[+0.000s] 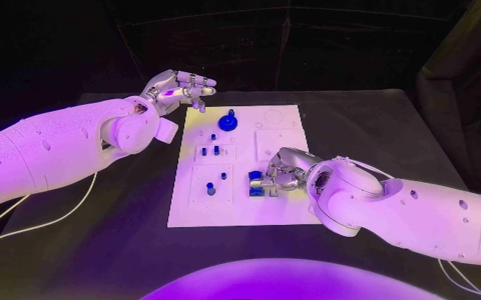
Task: Assemble the parts on the task board
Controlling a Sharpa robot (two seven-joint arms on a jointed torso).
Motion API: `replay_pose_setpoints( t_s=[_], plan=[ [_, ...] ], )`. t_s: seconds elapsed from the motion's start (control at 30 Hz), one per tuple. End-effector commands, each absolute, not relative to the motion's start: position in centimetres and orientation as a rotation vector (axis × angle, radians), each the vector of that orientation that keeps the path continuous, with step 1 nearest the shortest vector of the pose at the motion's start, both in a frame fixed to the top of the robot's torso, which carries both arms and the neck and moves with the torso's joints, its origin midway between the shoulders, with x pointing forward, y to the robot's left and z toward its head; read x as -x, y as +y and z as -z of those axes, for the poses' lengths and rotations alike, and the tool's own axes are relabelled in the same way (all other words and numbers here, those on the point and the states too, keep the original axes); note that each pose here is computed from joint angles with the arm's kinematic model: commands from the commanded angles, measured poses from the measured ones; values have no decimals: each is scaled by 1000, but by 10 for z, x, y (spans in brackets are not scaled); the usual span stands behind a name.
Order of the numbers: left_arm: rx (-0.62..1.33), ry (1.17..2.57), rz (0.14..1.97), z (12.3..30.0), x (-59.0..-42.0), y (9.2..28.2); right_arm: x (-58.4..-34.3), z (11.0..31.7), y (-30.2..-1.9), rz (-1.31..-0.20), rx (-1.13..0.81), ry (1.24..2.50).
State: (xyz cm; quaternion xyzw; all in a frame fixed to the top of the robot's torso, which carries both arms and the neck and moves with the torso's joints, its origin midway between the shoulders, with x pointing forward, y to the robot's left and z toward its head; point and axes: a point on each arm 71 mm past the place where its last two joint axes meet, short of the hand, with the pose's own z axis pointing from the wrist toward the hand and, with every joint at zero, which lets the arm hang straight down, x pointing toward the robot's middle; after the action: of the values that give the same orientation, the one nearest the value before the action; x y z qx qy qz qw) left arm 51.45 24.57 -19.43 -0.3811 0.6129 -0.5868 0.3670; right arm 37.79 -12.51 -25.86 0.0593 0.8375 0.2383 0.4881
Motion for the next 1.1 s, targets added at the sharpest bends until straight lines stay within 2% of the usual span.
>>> replay_pose_setpoints(
  t_s=[0.03,0.4,0.57,0.7,0.77,0.93,1.1],
  plan=[
    [977,1577,1523,193,-514,245,-376,256,-123,-608,-106,2030],
    [976,1579,1524,193,-515,244,-376,253,-128,-607,-88,1996],
    [977,1576,1522,193,-515,245,-375,247,-147,-654,-157,1932],
    [977,1575,1520,193,-515,245,-372,241,-173,-692,-226,1921],
    [977,1575,1520,194,-515,245,-372,239,-184,-682,-229,1923],
    [978,1574,1518,194,-515,246,-375,237,-219,-547,-146,1931],
    [977,1576,1520,195,-516,245,-377,238,-231,-455,-79,1921]
  ],
)
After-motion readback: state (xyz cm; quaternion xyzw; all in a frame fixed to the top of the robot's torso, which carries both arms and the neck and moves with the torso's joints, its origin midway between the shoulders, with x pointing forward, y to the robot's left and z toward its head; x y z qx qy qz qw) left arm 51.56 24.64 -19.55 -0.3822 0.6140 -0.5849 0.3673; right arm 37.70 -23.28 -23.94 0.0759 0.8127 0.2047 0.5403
